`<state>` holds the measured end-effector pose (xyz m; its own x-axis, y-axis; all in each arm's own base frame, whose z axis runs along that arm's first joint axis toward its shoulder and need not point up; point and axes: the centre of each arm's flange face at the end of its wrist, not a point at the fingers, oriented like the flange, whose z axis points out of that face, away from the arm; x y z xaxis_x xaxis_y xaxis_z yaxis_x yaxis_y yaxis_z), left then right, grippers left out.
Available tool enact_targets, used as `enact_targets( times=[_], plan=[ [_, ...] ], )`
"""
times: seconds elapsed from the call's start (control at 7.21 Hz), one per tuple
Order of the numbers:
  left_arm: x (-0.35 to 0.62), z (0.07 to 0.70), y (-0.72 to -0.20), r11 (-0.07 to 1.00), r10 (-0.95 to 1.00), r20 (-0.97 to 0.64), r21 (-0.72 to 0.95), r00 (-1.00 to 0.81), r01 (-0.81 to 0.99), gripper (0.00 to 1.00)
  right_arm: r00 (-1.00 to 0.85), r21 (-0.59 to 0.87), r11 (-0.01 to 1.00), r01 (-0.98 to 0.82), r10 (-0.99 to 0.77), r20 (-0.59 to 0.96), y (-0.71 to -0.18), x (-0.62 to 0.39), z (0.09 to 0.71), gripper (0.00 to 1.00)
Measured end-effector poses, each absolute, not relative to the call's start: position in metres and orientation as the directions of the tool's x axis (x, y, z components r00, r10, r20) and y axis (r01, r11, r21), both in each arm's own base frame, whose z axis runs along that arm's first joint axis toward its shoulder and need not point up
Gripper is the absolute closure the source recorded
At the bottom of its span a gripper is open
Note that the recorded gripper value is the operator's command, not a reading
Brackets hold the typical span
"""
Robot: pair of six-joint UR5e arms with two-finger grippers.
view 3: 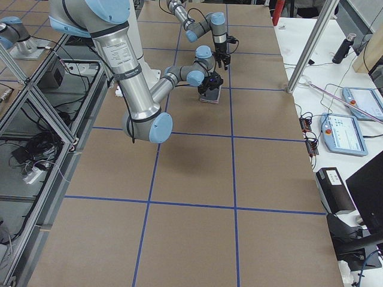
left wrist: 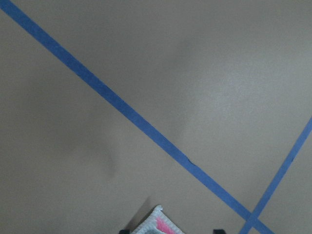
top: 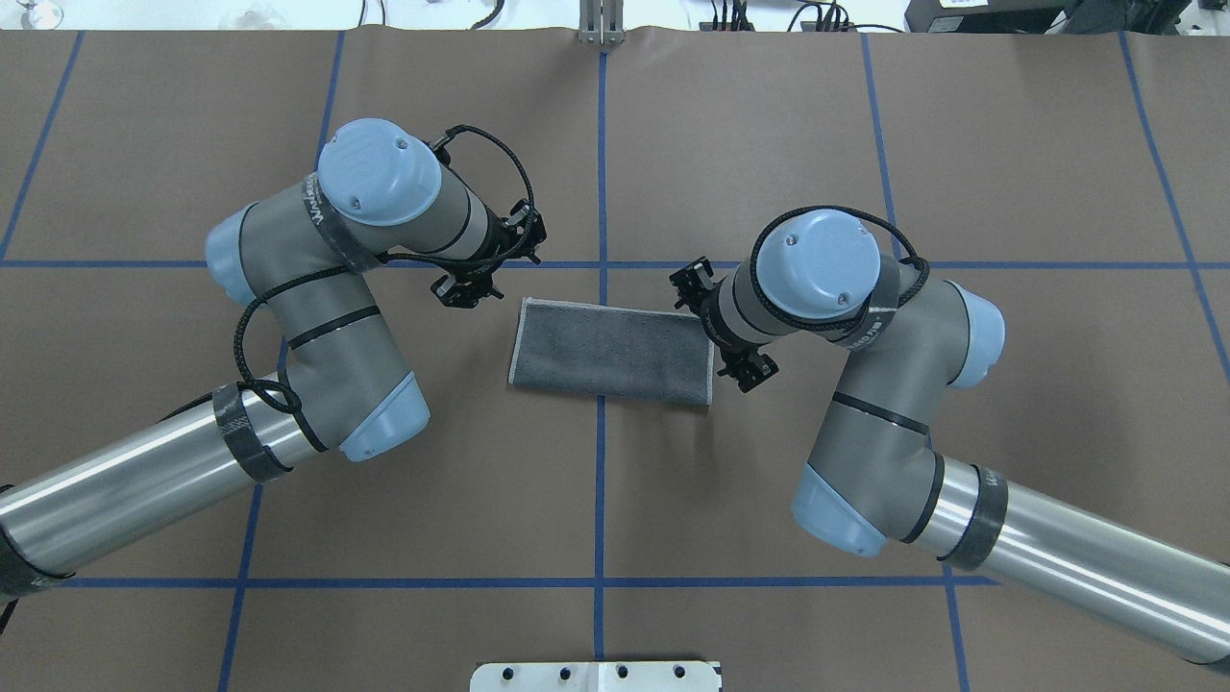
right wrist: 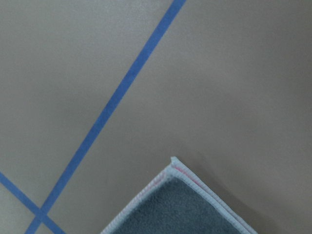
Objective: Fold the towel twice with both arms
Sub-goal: 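Lower the right gripper onto the folded towel's end nearest it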
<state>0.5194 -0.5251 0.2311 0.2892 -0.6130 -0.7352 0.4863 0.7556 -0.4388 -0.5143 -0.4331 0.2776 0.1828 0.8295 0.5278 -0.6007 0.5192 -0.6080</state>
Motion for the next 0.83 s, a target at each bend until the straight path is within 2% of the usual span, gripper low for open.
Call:
enact_targets(
  times=[0.42, 0.83],
  plan=[
    [0.516, 0.228, -0.526, 0.753, -0.615, -0.736, -0.442, 0.282, 0.488, 0.34, 0.095, -0.629, 0.422, -0.653, 0.87, 0.484, -0.393, -0.54, 0.285, 0.13],
    [0.516, 0.229, -0.525, 0.752, -0.617, -0.734, -0.442, 0.284, 0.489, 0.34, 0.102, -0.622, 0.415, -0.664, 0.874, 0.474, -0.382, -0.55, 0.294, 0.34]
  ],
)
